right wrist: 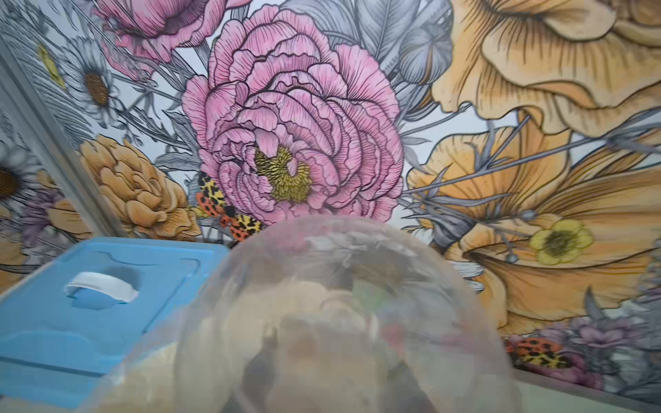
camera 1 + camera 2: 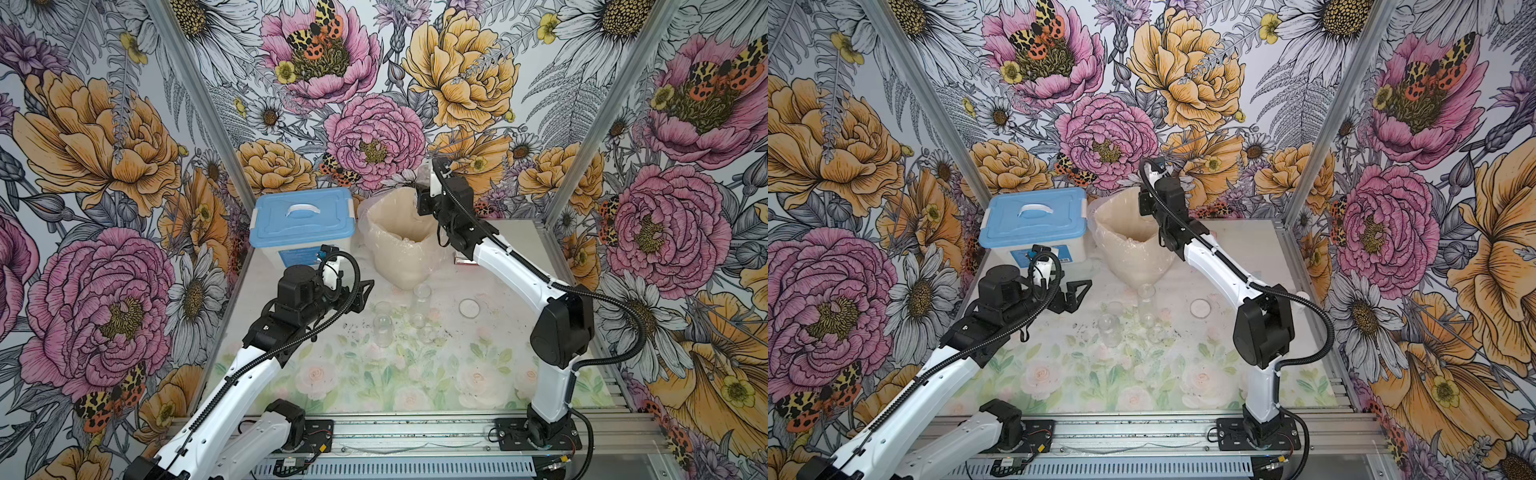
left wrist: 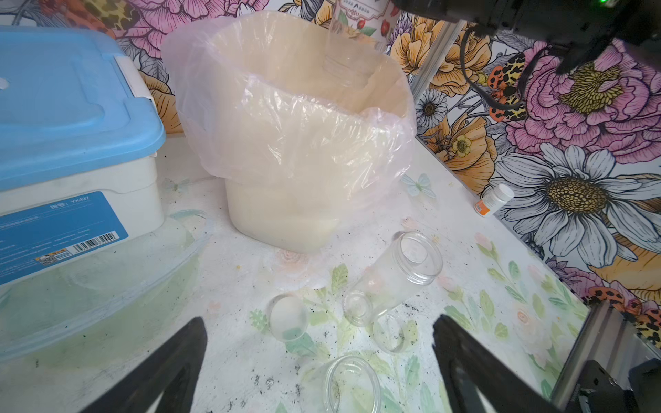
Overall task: Empty the moldy dried flower tea in the jars
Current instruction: Pour the moldy dried flower tea into the trash bin, then place the jar at the center of the board.
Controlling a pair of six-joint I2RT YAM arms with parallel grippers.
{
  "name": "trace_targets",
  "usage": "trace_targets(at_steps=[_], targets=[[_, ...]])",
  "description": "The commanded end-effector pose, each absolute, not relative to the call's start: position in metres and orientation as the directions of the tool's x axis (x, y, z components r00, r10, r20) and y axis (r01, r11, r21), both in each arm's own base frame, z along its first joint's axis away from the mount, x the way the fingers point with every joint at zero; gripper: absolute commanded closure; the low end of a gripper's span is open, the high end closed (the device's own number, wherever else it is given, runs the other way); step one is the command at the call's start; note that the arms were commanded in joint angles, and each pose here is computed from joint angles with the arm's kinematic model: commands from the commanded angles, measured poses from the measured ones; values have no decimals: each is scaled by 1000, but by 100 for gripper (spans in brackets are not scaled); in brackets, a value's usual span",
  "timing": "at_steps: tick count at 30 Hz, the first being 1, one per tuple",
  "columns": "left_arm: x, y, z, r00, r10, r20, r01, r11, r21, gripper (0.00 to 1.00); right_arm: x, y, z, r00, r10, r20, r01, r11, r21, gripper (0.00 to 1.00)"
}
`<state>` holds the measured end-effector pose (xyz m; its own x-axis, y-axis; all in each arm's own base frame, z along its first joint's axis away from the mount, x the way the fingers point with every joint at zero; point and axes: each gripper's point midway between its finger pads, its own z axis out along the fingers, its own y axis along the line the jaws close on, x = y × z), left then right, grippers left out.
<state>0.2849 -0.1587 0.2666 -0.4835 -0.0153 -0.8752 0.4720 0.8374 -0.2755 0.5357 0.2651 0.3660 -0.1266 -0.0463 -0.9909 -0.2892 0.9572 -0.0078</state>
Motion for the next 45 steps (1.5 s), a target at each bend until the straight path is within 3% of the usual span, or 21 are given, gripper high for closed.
trace_targets(at_steps=[1,5,7,10,12,17,23,28,32,36,39,45], targets=[[286,-160,265,-480,-17,-877,481,831,-279,1,517,287,390,-43,-179,-983,-272,949,-161,79],[286,-159,264,-480,-19,-877,477,834,-279,1,526,269,397,-182,230,-956,-388,876,285,81],[287,-159,264,-480,-19,-877,477,834,-279,1,525,275,398,-157,177,-972,-406,885,227,82],[287,-159,264,-482,-18,-876,477,833,-279,1,518,286,389,-63,-106,-992,-319,944,-81,79],[286,-159,264,-480,-18,-877,478,832,-279,1,517,287,385,-50,-187,-981,-277,946,-166,78],[287,-159,264,-482,-18,-876,477,833,-280,1,525,267,396,-190,232,-954,-387,876,290,81],[286,-159,264,-481,-19,-876,478,832,-280,1,516,274,401,-69,-21,-997,-314,949,2,80],[286,-160,266,-477,-25,-879,481,829,-285,1,516,255,421,-125,231,-965,-350,900,261,81],[289,-161,280,-449,-109,-887,471,814,-338,1,503,241,459,-94,369,-925,-367,851,376,81],[296,-167,319,-439,-351,-827,456,706,-542,1,486,225,490,-74,491,-868,-384,789,480,81],[301,-176,355,-476,-505,-720,457,558,-693,1,471,213,505,-78,590,-804,-409,716,565,80],[307,-199,409,-579,-619,-530,465,283,-839,1,440,187,511,-118,748,-653,-430,554,713,80]])
